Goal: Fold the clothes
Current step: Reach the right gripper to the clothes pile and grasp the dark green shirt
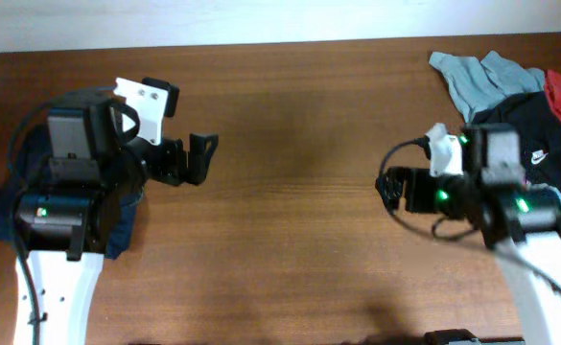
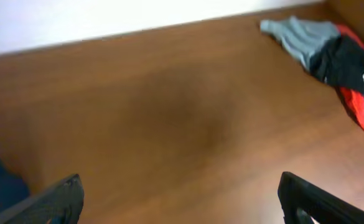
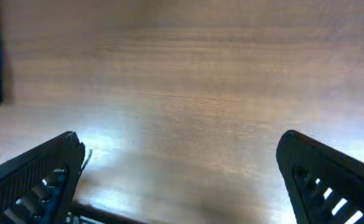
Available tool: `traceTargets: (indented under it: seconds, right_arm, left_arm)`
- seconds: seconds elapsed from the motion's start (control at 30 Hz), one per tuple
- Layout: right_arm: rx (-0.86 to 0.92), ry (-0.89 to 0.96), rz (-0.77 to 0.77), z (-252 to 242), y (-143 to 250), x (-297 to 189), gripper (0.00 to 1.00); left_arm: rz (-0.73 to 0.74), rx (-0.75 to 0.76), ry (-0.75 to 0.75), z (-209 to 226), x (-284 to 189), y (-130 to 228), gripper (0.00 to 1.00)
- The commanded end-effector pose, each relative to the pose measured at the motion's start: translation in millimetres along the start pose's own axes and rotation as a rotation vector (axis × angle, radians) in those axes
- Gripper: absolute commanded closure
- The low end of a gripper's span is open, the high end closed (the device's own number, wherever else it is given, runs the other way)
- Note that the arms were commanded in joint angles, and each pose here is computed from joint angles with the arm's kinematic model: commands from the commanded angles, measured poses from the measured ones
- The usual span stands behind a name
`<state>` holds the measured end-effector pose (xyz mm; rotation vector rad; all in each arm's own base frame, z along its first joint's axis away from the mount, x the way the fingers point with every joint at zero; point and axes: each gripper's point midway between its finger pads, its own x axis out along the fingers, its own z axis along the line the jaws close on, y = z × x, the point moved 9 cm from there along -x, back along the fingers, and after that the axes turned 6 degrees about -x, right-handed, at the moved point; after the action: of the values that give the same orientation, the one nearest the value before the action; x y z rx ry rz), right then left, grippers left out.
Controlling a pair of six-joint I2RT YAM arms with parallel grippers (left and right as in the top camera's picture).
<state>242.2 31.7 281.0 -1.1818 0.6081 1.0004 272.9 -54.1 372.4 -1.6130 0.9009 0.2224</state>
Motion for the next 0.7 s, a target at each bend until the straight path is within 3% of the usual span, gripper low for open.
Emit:
traceTargets:
  seconds: [0.0, 0.2, 0.3, 0.43, 0.67]
  right_arm:
    - [0.155, 0.087, -0.05, -23, -31, -7, 0.01]
    - [0.41, 0.193, -0.148, -94, -79, -28, 0.01]
    - [0.611, 0.26, -0.168, -164, -94, -26, 0.01]
    - [0.825, 0.288, -0.241, -247, -95, -9, 0.04]
    - [0.928, 0.319, -0.299, -328, -78, 18, 0.04]
  left_arm:
    - [0.018, -0.011, 0.033, -4, -3, 0, 0.01]
    - [0.048, -0.023, 0.02, -3, -3, 5, 0.01]
    - [0.051, -0.025, 0.004, -1, 0, 5, 0.01]
    - [0.07, -0.031, -0.041, 5, 6, 5, 0.01]
    - [0.116, -0.047, -0.043, 11, 21, 8, 0.01]
